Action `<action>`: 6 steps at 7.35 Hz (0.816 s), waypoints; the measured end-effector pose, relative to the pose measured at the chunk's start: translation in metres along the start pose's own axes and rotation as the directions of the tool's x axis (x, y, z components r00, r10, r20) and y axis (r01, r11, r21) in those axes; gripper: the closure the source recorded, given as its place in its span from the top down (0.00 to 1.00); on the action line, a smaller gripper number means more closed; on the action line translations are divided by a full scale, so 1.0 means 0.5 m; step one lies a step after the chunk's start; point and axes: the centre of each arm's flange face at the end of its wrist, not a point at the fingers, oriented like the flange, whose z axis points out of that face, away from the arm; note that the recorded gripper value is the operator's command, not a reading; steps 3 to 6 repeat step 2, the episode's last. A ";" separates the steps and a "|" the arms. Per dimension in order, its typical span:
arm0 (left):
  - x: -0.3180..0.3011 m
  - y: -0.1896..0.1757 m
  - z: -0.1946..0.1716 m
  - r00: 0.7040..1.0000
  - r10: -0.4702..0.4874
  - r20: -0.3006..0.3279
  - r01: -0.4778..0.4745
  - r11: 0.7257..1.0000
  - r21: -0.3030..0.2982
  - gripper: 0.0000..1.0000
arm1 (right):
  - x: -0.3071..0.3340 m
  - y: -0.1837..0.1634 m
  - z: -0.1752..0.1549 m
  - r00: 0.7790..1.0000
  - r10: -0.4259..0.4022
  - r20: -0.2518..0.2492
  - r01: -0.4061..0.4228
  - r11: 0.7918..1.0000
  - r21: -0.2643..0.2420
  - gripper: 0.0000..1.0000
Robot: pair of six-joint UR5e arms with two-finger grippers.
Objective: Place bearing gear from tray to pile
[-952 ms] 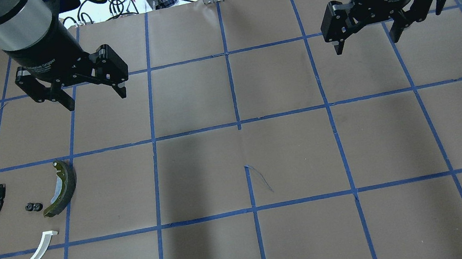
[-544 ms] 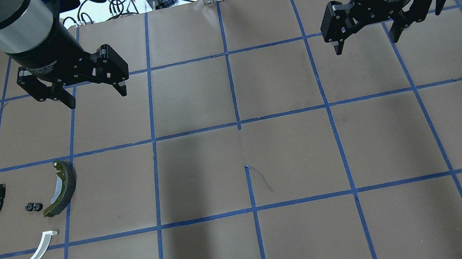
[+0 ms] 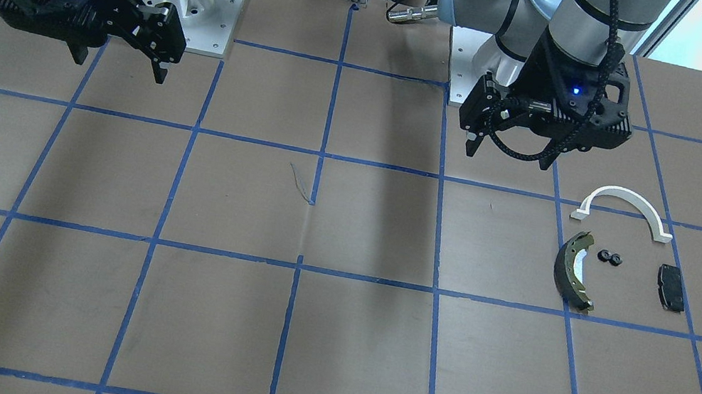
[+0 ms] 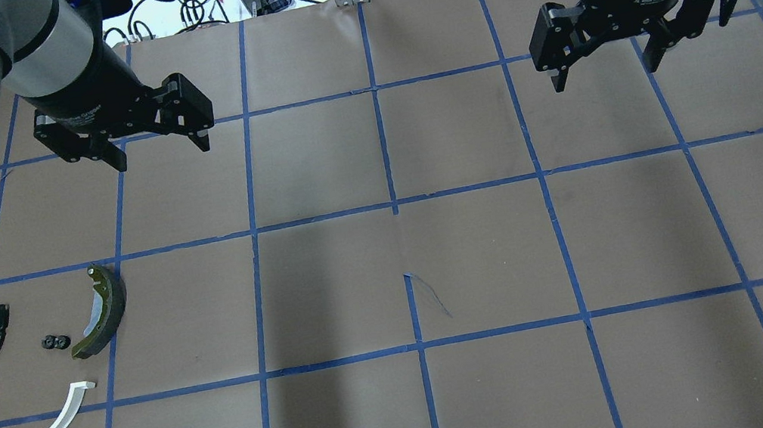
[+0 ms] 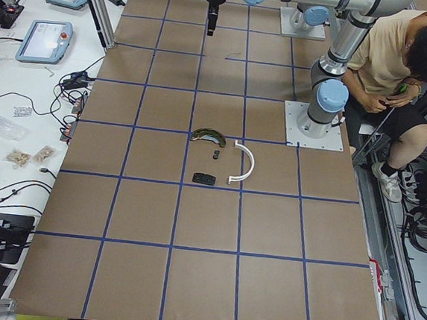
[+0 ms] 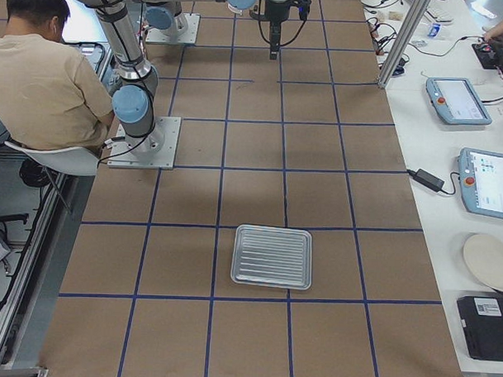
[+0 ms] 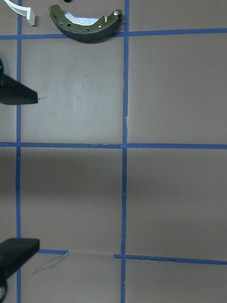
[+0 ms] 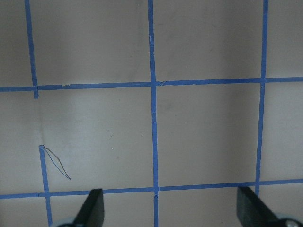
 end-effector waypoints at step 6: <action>-0.004 0.003 -0.003 1.000 0.000 0.020 0.000 1.000 -0.019 1.00 | 0.000 0.000 0.000 1.000 0.000 0.001 0.000 1.000 0.001 1.00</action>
